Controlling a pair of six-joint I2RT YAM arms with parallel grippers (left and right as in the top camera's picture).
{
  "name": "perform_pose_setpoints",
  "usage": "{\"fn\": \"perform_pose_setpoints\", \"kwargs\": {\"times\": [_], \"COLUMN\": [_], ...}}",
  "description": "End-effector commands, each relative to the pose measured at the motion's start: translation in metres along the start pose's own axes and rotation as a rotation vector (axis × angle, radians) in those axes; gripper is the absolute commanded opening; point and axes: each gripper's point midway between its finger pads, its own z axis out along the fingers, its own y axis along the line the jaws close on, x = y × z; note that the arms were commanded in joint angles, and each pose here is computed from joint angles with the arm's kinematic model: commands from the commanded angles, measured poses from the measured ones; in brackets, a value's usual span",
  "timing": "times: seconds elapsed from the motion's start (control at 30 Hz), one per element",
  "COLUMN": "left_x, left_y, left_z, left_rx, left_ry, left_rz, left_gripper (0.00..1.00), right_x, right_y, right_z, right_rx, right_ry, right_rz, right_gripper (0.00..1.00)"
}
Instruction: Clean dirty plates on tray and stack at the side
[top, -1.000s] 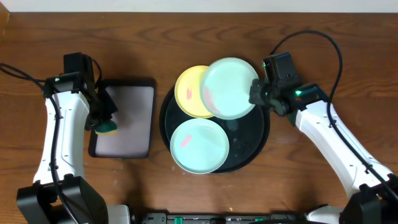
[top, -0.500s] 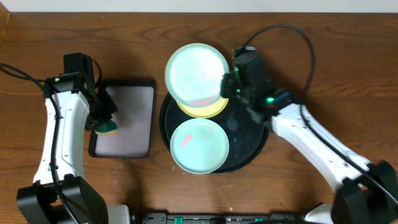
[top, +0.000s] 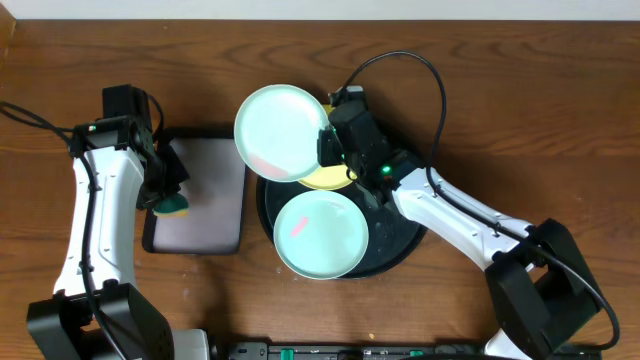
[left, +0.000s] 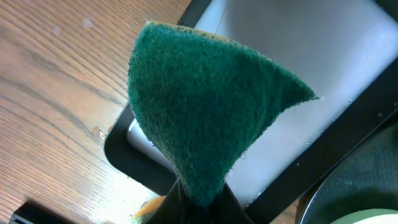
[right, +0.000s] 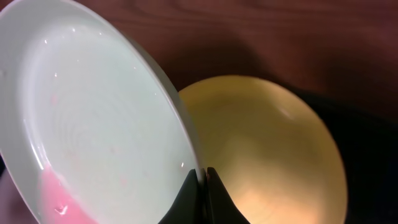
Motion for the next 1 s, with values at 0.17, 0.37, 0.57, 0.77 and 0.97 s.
{"fn": "perform_pose_setpoints", "kwargs": {"times": [0.17, 0.37, 0.57, 0.77, 0.97], "left_x": [0.002, 0.002, 0.002, 0.000, -0.002], "left_y": [0.002, 0.002, 0.002, 0.001, 0.000], "left_z": [0.001, 0.001, 0.001, 0.001, 0.001], "left_rx": [-0.007, -0.007, -0.007, -0.005, 0.000], "left_ry": [0.005, 0.005, 0.005, -0.001, -0.013], "left_rz": [0.005, 0.005, 0.005, 0.005, 0.004], "left_gripper": [0.08, 0.07, 0.07, 0.07, 0.07], "right_x": [-0.009, -0.009, -0.019, -0.028, -0.031], "right_y": [0.003, 0.007, 0.009, 0.022, 0.025], "right_z": [-0.002, -0.002, -0.003, -0.005, -0.007], "right_rx": [0.016, 0.014, 0.027, 0.004, 0.023], "right_ry": [-0.039, -0.044, -0.089, -0.138, -0.161], "right_rz": [-0.122, -0.223, -0.315, -0.409, -0.441], "right_gripper": [0.01, 0.01, 0.01, 0.01, 0.01]}}
